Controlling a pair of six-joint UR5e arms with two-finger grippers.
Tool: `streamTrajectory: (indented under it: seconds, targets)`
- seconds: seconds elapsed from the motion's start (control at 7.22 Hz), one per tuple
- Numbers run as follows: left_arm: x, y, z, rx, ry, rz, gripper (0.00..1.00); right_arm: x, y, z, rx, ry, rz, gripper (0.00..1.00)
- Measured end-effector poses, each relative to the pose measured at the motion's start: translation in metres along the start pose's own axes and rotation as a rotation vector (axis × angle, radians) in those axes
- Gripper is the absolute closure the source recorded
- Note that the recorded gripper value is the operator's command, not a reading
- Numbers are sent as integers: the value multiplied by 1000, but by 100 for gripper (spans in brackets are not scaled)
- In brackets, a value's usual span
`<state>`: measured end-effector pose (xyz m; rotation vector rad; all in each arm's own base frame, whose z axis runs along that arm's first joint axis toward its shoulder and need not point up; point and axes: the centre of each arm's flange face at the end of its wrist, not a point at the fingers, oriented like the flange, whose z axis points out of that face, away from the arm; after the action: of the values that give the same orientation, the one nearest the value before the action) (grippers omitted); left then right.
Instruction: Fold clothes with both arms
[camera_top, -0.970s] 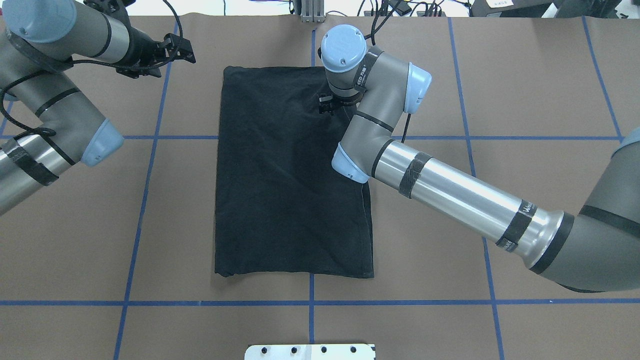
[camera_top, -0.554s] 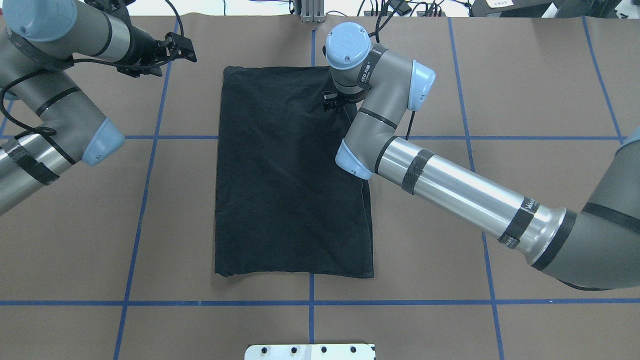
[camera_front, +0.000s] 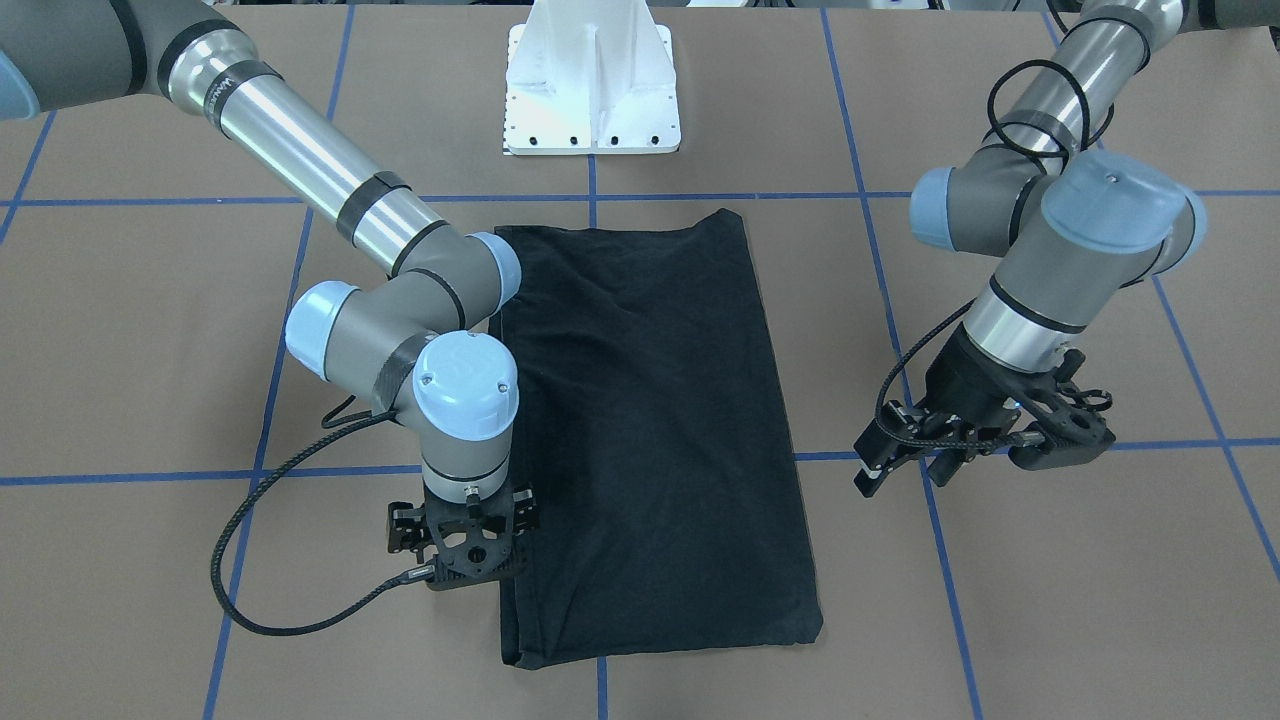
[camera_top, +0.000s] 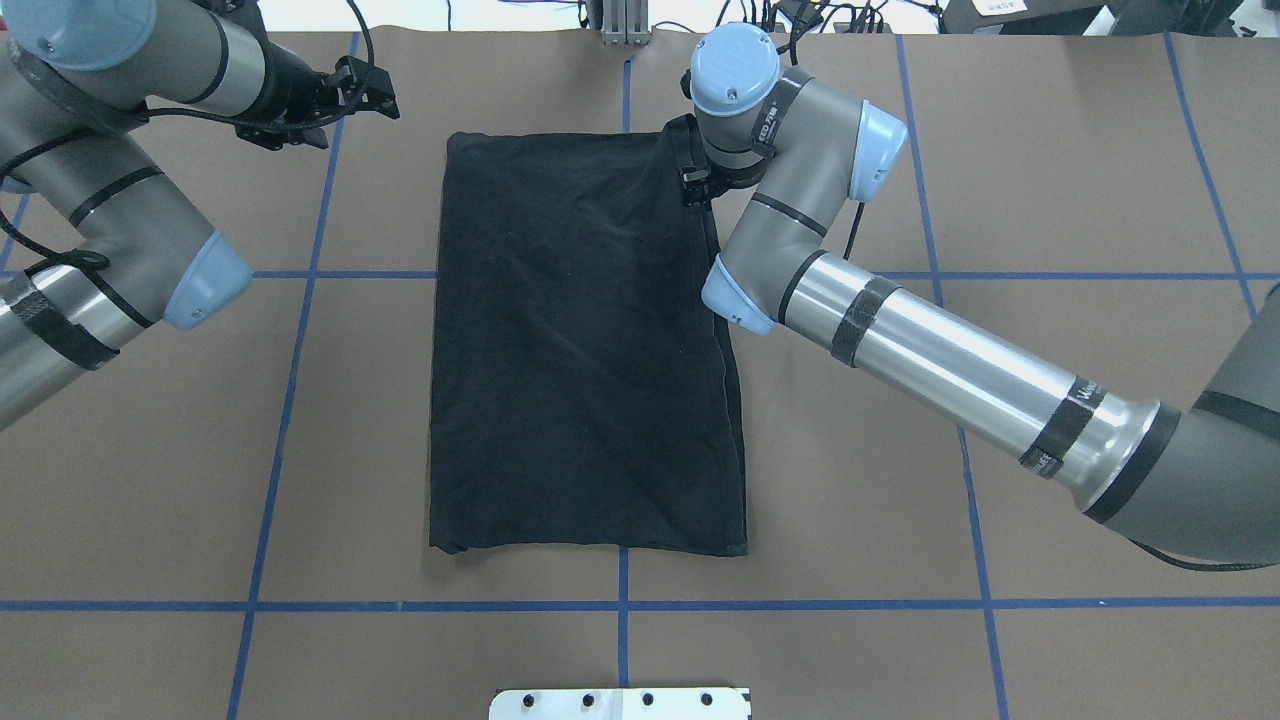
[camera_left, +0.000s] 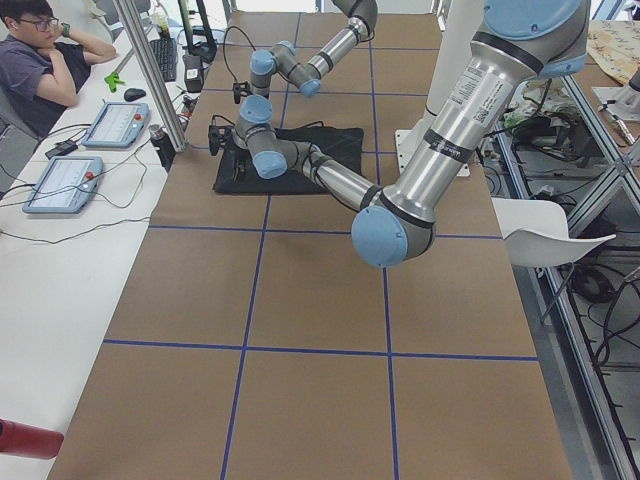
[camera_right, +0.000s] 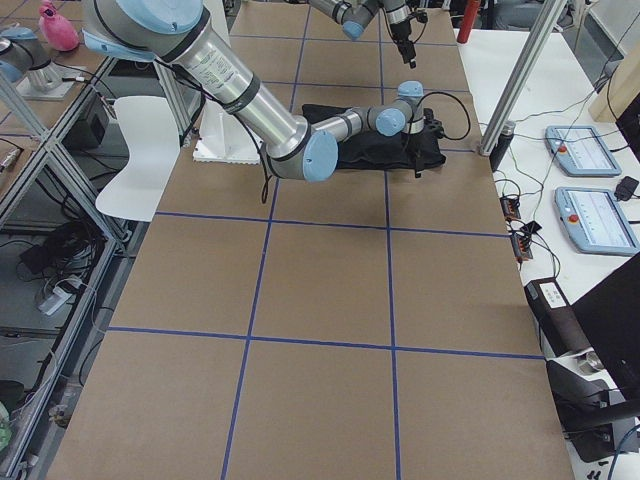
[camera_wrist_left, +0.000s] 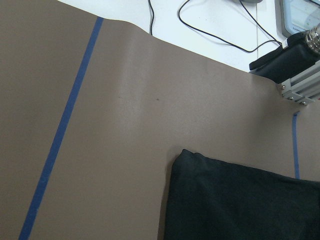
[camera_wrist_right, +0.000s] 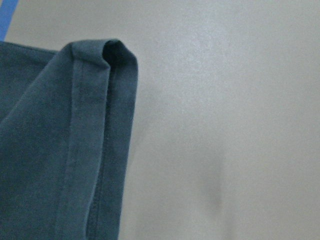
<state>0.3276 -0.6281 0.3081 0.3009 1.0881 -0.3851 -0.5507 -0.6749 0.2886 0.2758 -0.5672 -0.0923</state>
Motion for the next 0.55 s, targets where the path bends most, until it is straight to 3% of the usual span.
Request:
streamTrajectory:
  seconds: [0.28, 0.55]
  targets:
    - [3, 2, -2, -3, 0, 1, 0, 10, -9, -15, -26, -55, 8, 0]
    - [14, 27, -2, -45, 30, 9, 0, 13, 6, -53, -70, -182, 24, 0]
